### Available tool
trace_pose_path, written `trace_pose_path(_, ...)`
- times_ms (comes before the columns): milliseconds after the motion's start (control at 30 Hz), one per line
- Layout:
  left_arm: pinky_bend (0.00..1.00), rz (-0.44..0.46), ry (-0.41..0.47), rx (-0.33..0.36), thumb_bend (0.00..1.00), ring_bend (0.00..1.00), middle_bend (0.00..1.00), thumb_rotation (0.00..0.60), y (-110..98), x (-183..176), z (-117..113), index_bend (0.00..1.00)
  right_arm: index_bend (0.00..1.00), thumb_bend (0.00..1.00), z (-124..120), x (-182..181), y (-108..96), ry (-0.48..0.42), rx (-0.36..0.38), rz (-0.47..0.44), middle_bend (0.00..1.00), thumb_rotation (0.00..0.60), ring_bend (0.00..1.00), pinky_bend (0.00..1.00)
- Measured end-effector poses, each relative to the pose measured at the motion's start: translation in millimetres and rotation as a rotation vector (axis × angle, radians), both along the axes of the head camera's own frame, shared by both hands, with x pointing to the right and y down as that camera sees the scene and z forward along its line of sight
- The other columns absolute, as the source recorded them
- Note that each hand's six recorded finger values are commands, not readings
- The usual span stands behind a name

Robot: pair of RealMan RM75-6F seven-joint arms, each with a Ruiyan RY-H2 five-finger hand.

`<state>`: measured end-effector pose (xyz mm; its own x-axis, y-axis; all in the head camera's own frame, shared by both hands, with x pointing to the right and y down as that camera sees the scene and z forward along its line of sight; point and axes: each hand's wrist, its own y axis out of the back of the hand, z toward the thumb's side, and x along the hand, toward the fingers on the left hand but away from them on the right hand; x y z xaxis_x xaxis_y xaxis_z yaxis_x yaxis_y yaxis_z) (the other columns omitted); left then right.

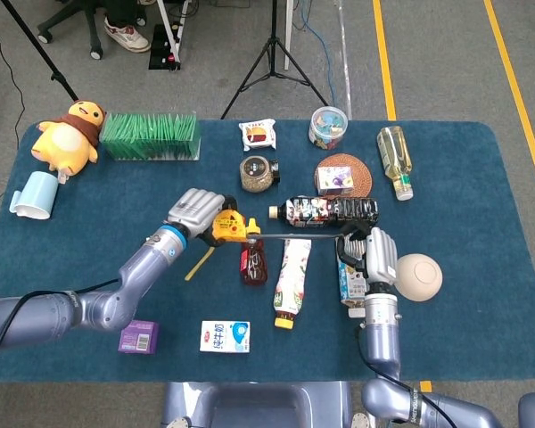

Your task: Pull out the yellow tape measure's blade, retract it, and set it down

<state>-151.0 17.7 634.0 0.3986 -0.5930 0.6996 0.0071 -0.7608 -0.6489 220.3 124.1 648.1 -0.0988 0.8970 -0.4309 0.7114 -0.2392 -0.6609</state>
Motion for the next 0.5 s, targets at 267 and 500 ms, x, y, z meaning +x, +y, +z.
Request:
trace_pose_path(267,0.48,0.005,0.016,0.009,0.35,0.31,0.42,0.600,-4,24,-5,0.57,0.51,0.58,2,-7,1,-0.015,-0.017,-0.036,0.42,0.600,0.41,0.34)
trace_pose_path(500,0.48,0.008,0.006,0.003,0.35,0.31,0.42,0.600,-3,23,-3,0.57,0.24,0.49,0,-5,0,-0.017,-0.017,-0.077,0.29,0.600,0.27,0.24)
